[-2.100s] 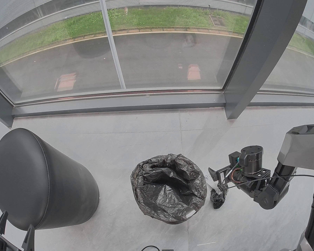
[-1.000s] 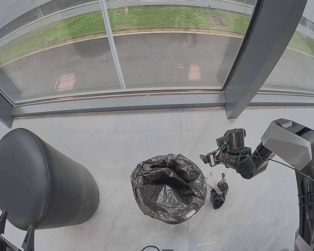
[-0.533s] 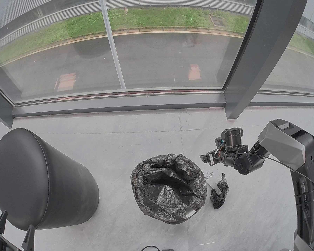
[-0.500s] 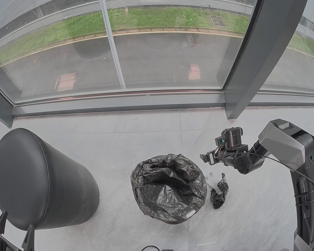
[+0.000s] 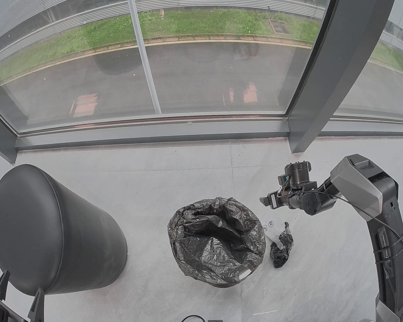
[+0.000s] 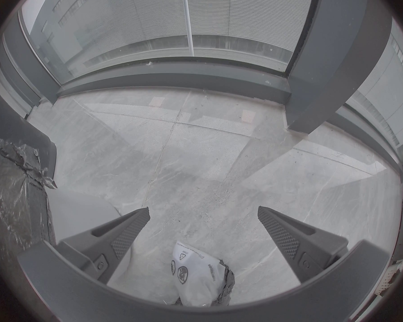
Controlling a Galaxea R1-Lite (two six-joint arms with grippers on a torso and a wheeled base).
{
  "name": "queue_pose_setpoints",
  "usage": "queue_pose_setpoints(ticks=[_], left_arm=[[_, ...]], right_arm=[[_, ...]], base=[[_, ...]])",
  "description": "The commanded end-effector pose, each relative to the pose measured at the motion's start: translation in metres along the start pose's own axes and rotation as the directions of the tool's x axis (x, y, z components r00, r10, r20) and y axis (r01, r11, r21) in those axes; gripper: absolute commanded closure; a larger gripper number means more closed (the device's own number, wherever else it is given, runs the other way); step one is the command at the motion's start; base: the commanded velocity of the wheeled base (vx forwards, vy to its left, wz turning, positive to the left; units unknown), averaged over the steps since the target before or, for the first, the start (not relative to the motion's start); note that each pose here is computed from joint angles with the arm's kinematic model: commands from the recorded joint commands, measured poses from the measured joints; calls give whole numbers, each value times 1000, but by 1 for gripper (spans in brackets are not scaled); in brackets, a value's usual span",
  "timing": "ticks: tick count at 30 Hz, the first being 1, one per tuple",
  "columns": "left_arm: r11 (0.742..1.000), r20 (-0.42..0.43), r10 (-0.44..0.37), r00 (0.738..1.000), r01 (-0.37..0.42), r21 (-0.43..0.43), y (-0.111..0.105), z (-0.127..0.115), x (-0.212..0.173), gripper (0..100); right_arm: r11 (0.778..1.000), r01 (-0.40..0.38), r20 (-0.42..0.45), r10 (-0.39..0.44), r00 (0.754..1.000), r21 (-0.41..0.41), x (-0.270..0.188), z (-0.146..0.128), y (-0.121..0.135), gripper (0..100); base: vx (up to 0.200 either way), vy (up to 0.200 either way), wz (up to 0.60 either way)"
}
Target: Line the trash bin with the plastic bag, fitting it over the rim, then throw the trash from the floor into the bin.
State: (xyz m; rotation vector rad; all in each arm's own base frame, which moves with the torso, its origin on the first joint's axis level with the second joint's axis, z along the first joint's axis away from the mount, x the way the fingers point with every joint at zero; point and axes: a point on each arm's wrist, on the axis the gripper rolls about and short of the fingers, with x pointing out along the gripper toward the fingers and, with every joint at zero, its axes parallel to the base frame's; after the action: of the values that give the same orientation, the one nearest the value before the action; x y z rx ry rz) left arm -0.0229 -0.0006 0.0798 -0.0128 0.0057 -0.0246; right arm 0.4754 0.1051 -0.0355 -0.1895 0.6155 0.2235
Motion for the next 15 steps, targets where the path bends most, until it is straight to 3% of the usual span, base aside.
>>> queue_pose_setpoints(ticks=[1,7,15], left_arm=[[1000,-2,0,1000,0,0,0,-5,0,0],[1000,-1,0,1000,0,-1,0,-5,0,0],[1000,-2,0,1000,0,-1,0,-5,0,0]], right_arm=[[1000,-4,2,4,1000,6,5,5,-2,0],[1000,-8,-45,9,999,16,5,12,-3,0],[999,-14,-190,20,982,31,10,14,-1,0]], base=[[0,0,0],[0,0,0],[0,0,0]])
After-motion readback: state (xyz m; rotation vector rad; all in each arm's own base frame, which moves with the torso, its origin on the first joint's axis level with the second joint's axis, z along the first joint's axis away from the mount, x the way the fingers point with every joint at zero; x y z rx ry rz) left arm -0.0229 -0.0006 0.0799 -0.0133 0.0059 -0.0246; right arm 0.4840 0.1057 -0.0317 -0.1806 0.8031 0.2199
